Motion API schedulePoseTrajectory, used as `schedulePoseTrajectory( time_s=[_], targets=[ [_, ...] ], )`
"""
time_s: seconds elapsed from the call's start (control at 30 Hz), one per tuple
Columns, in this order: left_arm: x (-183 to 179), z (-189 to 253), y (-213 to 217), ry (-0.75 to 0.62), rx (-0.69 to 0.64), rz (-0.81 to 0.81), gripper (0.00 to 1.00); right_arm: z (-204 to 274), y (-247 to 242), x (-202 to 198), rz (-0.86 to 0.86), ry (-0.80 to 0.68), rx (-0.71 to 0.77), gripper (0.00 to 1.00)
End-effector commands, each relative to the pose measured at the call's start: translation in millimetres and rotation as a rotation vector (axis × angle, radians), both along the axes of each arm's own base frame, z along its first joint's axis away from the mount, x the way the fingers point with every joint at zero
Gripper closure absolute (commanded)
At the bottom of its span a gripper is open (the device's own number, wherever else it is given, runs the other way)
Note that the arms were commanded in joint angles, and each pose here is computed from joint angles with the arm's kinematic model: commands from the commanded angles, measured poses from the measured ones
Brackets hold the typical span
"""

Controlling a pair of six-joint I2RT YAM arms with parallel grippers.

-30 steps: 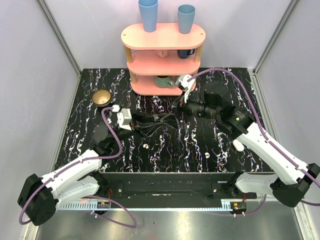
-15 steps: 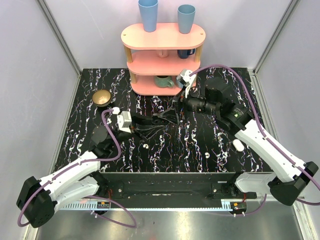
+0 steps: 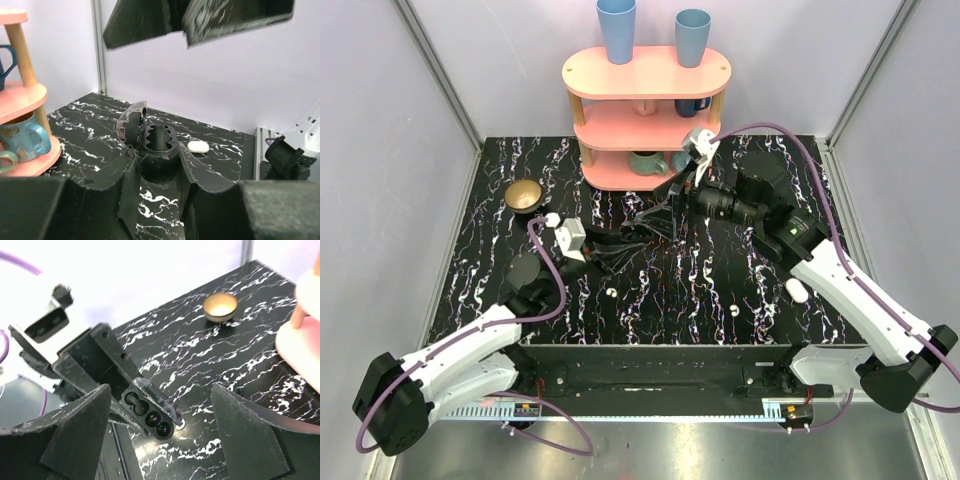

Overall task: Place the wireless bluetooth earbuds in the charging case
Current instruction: Open the charging case, then pick up the right earbud from the center of the board.

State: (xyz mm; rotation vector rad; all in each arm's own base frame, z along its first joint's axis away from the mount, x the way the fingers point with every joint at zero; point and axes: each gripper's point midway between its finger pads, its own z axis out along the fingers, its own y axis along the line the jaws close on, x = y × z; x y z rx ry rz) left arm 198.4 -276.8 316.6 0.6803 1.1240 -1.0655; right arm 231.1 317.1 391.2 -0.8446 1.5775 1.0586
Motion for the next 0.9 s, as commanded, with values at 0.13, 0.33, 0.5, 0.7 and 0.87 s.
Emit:
schedulePoseTrajectory(
  time_s=[0.13,0.33,0.5,0.7,0.87],
  targets=[
    [13.9,5.2,25.8,-0.023,-0.023,0.176,1.00,27.6,-68.4,78.3,-0.400,0.061,0.199,0.18],
    [12.8,9.9,50.4,-0.085,0.038,0.287,1.00,-57.6,-68.5,134.3,-0.426,0.367,0.181,0.25],
    [10.6,22.6,66.5,-0.098,0.021,0.348,1.00,-149.7,-39.1,169.6,-0.396,0.608,0.133,0.34],
    [7.0,31.8,74.5,-0.105,-0.006,0.369,1.00,-216.0,5.8,193.3,-0.366,0.772,0.119,0.38],
    [6.3,32.2,74.7,-0.108,-0.002,0.367,1.00,-255.0,46.4,197.3,-0.370,0.841,0.048,0.39]
  ],
)
